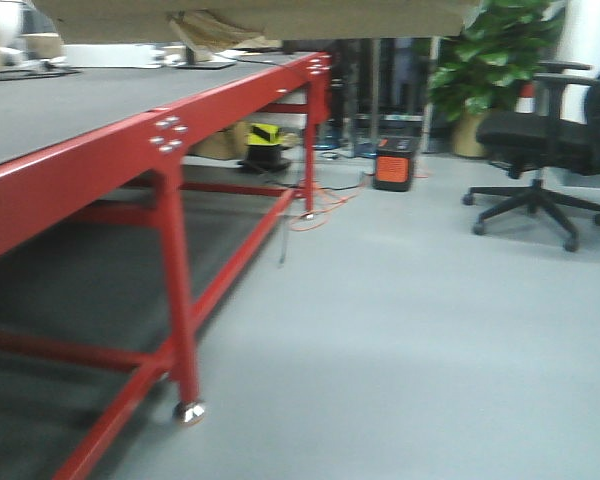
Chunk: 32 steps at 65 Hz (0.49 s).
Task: Stack two boxes on right shelf middle
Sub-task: 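Turn the base away from the red table carrying the boxes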
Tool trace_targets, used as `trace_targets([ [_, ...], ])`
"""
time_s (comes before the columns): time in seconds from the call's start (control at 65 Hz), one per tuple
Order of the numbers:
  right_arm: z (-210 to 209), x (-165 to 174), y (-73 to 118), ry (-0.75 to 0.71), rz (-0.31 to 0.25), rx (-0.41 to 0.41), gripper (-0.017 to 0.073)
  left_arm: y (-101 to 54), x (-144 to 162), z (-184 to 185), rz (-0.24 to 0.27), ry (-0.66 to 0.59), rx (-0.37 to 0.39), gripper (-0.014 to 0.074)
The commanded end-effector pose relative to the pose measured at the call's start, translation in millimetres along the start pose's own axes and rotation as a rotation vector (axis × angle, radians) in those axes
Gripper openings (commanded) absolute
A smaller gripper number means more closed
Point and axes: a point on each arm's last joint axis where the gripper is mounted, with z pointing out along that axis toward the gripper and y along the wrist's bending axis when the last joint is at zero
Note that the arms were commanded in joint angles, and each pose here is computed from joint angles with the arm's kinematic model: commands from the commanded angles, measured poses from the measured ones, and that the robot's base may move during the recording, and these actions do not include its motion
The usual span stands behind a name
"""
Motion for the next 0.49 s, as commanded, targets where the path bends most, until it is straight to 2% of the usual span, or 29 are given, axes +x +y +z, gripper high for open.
trace_targets([
  [0.0,-12.9,-14.4,-3.0,-0.105,-0.008,-0.012,-0.0154,4.0,-8.3,-8.3,0.009,-0.058,-0.008,-0.0111],
  [0.477,-12.9,-14.4,-3.0,-0.105,-0.008,-0.012,-0.0154,4.0,-8.3,-8.3,0.009,-0.058,-0.008,-0.0111],
])
